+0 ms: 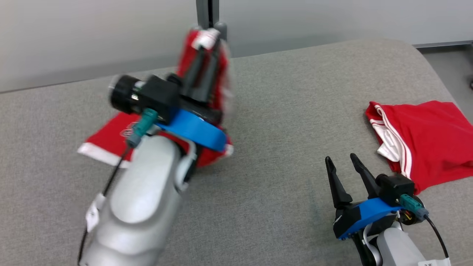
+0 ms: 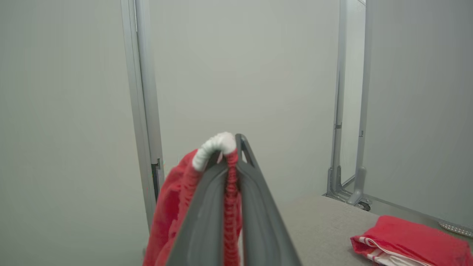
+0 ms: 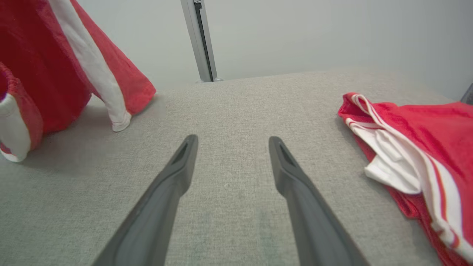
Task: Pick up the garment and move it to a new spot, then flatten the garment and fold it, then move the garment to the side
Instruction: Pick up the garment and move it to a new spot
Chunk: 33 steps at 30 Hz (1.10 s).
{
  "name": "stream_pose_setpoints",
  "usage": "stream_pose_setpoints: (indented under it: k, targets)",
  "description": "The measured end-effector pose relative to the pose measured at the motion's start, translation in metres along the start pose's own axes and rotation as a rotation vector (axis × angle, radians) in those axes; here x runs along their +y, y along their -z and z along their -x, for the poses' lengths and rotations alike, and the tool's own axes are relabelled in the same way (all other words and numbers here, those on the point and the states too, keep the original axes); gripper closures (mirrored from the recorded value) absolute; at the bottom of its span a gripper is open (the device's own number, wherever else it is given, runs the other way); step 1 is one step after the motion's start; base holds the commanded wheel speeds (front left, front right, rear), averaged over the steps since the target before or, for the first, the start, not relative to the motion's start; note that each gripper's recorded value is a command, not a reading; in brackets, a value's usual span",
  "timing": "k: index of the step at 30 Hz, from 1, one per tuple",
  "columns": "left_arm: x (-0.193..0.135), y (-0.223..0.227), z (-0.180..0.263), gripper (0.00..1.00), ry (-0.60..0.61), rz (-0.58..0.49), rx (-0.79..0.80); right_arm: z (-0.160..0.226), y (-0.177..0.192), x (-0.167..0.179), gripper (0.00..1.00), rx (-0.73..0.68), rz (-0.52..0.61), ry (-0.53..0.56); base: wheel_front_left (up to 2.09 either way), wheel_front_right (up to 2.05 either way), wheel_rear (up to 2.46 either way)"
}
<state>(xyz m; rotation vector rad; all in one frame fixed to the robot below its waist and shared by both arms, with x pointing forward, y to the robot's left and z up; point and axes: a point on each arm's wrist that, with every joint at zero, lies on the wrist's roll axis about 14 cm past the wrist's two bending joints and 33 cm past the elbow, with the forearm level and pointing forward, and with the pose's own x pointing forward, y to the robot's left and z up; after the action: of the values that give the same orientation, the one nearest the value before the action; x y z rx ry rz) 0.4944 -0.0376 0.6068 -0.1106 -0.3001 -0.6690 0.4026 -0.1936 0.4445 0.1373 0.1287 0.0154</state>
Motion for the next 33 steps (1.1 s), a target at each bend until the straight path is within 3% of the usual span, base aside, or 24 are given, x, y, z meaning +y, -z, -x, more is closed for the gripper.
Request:
stream_pose_setpoints:
  k: [4,7,16,24,33]
  targets:
    - [-0.044,0.004,0.01,1.0,0.082,0.079,0.013,0.004,-0.005,-0.007,0.0,-0.017,-0.003,0.022,0.0,0.0,0.0]
    - [-0.047,0.037,0.036,1.0,0.051,0.11,0.117,0.001,-0.004,-0.001,0.0,-0.013,-0.001,0.007,0.0,0.0,0.0]
    - [-0.007,0.116,0.148,1.0,-0.198,0.15,0.411,-0.01,-0.008,0.028,0.0,-0.026,0.006,-0.075,0.0,0.0,0.0]
    - [0.024,0.133,0.226,1.0,-0.439,0.191,0.501,-0.001,-0.006,0.041,0.0,-0.019,0.008,-0.109,0.0,0.0,0.0]
    - [0.042,0.133,0.26,1.0,-0.539,0.155,0.531,0.013,-0.008,0.039,0.0,-0.027,0.009,-0.106,0.0,0.0,0.0]
